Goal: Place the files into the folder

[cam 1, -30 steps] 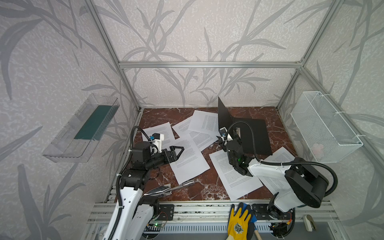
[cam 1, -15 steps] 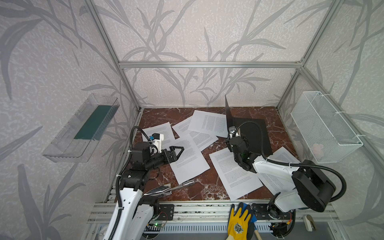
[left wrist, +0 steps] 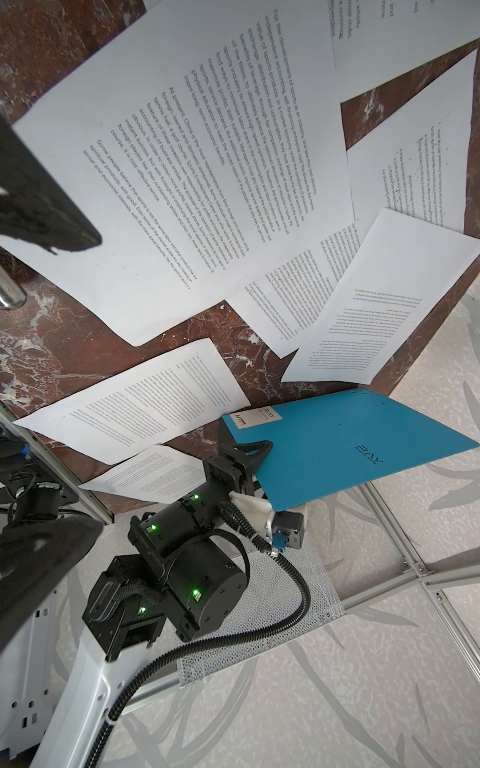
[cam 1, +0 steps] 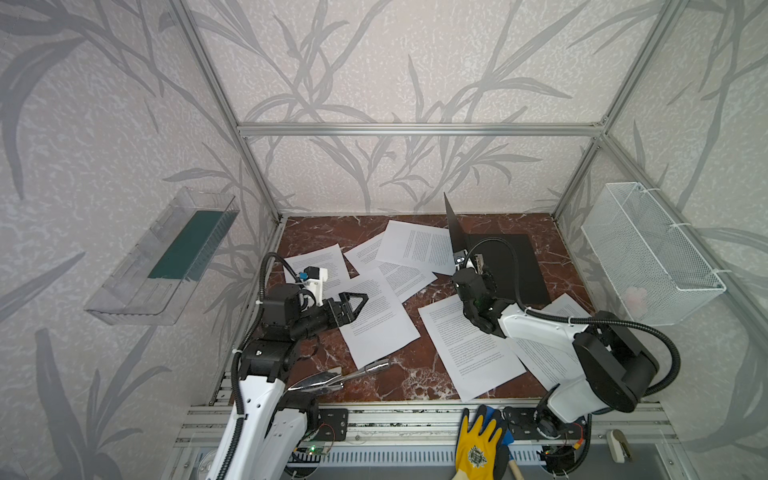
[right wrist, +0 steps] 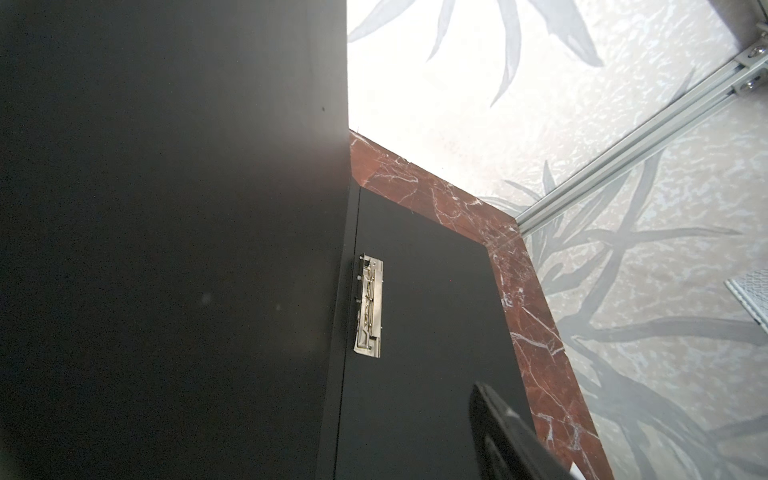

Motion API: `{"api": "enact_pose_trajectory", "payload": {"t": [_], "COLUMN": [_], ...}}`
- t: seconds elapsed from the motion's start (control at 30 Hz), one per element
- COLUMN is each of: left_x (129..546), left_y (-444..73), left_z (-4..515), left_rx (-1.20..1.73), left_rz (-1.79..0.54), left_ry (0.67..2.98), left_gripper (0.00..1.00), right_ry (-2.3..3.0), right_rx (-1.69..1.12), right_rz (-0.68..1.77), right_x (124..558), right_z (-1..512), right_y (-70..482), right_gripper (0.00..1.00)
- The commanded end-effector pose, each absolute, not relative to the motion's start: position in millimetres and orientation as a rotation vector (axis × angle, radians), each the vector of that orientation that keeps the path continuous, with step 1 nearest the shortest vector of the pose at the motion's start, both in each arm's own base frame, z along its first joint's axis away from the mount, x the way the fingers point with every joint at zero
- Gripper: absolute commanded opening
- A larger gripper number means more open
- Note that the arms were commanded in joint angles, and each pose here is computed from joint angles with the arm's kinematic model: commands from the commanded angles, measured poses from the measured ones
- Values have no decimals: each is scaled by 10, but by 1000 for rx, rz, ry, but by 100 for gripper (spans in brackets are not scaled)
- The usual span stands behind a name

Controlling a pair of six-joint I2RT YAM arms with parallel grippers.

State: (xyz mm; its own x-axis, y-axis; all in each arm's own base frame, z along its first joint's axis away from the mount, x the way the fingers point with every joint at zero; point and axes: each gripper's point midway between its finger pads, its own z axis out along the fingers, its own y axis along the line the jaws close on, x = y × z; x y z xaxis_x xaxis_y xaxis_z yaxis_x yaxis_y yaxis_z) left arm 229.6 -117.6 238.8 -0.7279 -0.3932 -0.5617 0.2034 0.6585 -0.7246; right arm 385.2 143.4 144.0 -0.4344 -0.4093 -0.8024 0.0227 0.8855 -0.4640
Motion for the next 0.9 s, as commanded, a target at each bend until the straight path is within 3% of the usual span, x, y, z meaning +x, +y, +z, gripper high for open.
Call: {"api": "enact_pose_trajectory", "payload": {"t": [0.0, 0.27, 0.53, 0.7, 0.87], "left_x": [2293, 2294, 2299, 2298, 2354], "left_y": [-1183, -1181, -1177, -1174, -1231], "left_z": [2388, 2388, 2393, 2394, 2420], "left_rx": [-140, -141, -144, -145, -153], "left_rz": [-1064, -1062, -1062, -1059, -1120], "left_ry": [2139, 2139, 2137, 2136, 2128], "left_gripper": [99, 99, 99, 99, 99], "right_ry": [1994, 2009, 2052, 2045, 2092], "right_rx": [-228, -297, -521, -594, -425], "right_rz": [-551, -443, -51, 288, 501], "right_x": [3917, 3884, 3598, 3361, 3533], "right_z": [1510, 1483, 1590, 1854, 2049], "right_y": [1271, 1462, 2362, 2827, 2597], "right_gripper": [71, 78, 99, 99, 99]}}
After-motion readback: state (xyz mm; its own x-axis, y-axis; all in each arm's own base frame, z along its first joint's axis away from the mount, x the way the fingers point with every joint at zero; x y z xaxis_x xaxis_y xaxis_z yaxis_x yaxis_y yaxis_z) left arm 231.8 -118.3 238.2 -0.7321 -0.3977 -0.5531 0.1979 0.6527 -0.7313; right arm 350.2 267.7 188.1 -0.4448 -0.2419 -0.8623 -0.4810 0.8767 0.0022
